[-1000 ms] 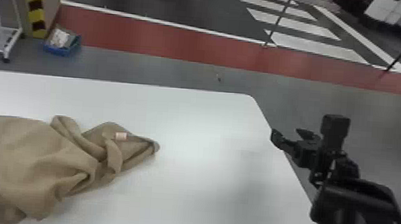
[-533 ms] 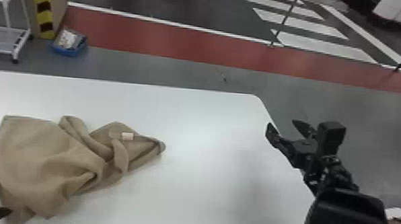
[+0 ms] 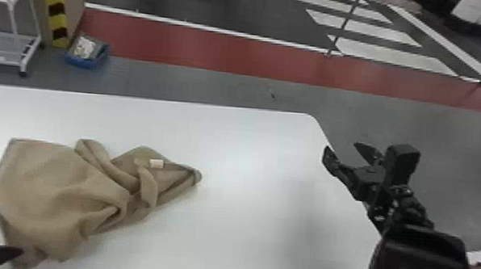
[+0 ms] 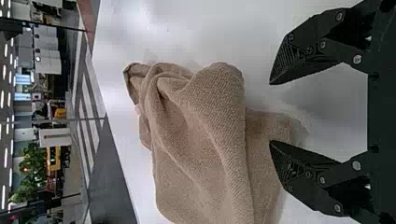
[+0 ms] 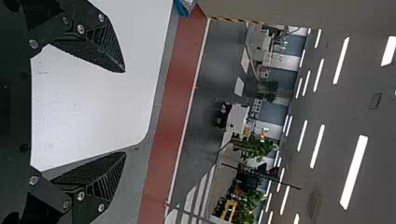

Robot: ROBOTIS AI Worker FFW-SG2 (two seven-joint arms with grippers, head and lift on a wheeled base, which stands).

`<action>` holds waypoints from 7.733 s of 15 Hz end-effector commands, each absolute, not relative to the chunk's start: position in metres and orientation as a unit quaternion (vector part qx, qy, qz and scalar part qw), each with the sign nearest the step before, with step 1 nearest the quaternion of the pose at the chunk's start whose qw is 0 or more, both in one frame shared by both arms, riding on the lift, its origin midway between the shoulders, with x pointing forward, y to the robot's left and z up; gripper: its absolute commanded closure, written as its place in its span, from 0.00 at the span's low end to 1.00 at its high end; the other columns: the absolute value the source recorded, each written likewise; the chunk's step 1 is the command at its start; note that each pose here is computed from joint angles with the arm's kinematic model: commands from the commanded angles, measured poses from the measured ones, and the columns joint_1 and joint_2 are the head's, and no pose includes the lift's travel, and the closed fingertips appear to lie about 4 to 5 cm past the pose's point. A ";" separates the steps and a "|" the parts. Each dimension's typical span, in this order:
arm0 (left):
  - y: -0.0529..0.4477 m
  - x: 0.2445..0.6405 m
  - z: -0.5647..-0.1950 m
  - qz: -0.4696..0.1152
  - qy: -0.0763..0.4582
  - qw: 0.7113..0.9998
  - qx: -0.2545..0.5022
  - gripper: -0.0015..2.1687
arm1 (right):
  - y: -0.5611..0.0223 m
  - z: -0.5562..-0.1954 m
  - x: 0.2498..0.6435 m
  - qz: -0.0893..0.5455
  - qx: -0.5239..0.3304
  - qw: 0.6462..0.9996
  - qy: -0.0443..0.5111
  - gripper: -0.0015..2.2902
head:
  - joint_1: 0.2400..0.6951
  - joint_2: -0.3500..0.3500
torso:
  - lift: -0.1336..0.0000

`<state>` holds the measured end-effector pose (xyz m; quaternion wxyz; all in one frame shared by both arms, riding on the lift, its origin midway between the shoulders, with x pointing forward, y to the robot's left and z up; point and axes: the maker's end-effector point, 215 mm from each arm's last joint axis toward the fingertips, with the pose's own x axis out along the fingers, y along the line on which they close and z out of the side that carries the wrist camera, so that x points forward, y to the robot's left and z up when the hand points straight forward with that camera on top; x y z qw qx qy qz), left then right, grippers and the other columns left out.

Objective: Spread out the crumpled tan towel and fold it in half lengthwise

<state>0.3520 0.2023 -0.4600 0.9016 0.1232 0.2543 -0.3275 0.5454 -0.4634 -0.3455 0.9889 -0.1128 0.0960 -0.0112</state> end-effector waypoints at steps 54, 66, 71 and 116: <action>0.318 0.349 -0.388 -0.256 0.269 0.923 0.103 0.66 | -0.075 -0.437 0.544 0.356 -0.043 0.818 0.450 0.62 | 1.00 0.94 | 0.07; 0.325 0.358 -0.387 -0.245 0.266 0.926 0.106 0.66 | -0.158 -0.365 0.513 0.351 -0.030 0.865 0.358 0.93 | 1.00 0.87 | 0.07; 0.324 0.361 -0.391 -0.245 0.269 0.925 0.106 0.66 | -0.187 -0.406 0.455 0.421 -0.231 0.808 0.341 0.93 | 1.00 0.80 | 0.07; 0.324 0.360 -0.411 -0.245 0.286 0.921 0.097 0.66 | -0.182 -0.450 0.369 0.394 -0.525 0.648 0.386 0.33 | 1.00 0.82 | 0.07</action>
